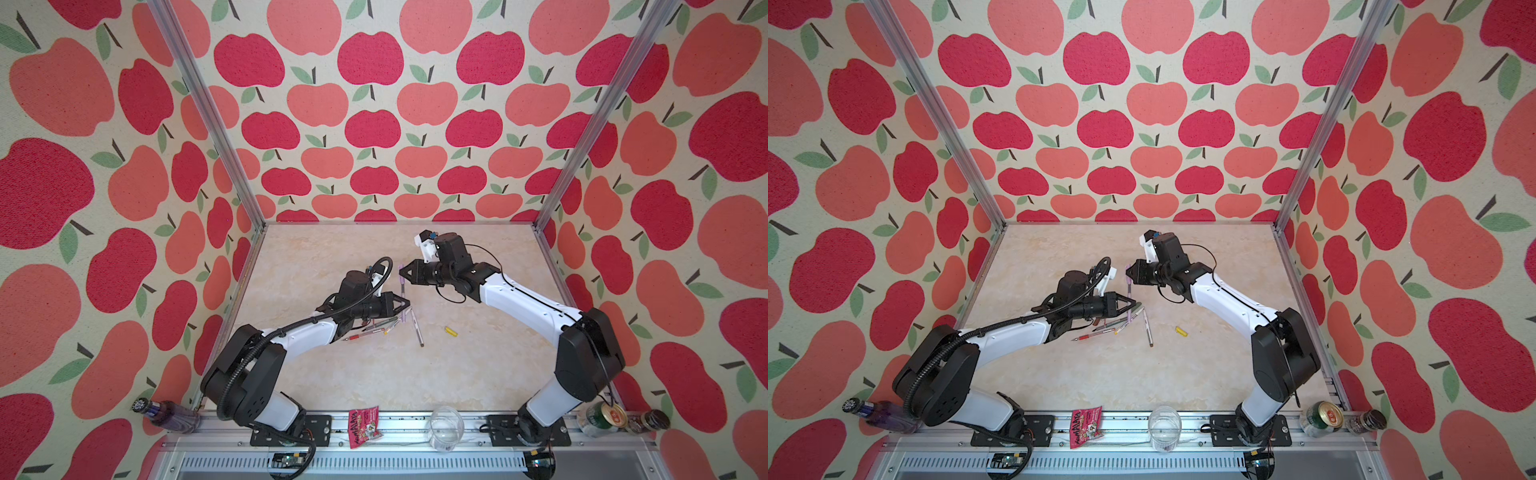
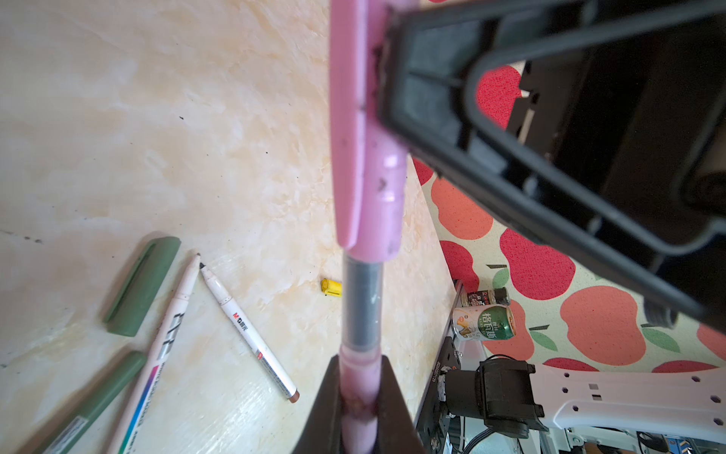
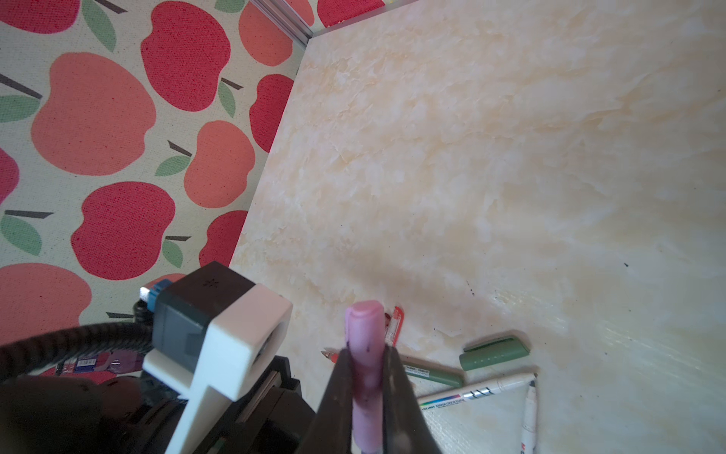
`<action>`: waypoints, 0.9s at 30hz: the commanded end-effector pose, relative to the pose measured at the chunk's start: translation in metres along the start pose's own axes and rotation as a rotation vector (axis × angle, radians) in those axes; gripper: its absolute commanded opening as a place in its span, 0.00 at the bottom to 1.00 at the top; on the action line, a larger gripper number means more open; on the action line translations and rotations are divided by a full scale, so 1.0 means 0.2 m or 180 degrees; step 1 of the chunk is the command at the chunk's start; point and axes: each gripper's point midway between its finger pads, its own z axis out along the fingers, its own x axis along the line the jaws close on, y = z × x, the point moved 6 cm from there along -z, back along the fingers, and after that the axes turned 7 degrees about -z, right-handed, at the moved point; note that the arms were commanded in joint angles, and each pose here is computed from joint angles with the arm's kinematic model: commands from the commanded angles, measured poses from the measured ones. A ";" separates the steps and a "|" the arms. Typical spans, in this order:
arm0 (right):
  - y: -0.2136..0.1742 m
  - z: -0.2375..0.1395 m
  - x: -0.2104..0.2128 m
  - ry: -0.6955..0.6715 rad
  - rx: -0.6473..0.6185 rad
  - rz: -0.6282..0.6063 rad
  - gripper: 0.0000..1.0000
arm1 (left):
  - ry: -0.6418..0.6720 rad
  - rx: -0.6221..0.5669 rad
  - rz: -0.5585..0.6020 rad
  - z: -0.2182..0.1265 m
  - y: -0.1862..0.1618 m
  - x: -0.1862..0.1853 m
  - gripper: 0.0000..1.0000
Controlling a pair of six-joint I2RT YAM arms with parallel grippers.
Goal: Insert the pens into the pen caps
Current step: 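Lower the pink cap onto the pen nib with the right gripper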
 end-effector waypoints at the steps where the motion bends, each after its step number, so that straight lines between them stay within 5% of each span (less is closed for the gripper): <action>1: -0.02 -0.05 0.07 0.0116 -0.0034 -0.0028 0.06 | -0.0089 -0.0192 0.0135 -0.01 0.08 -0.07 0.00; 27: -0.03 -0.08 0.08 0.0053 0.0016 -0.0177 0.06 | -0.0067 -0.0263 0.0421 -0.08 0.12 -0.15 0.00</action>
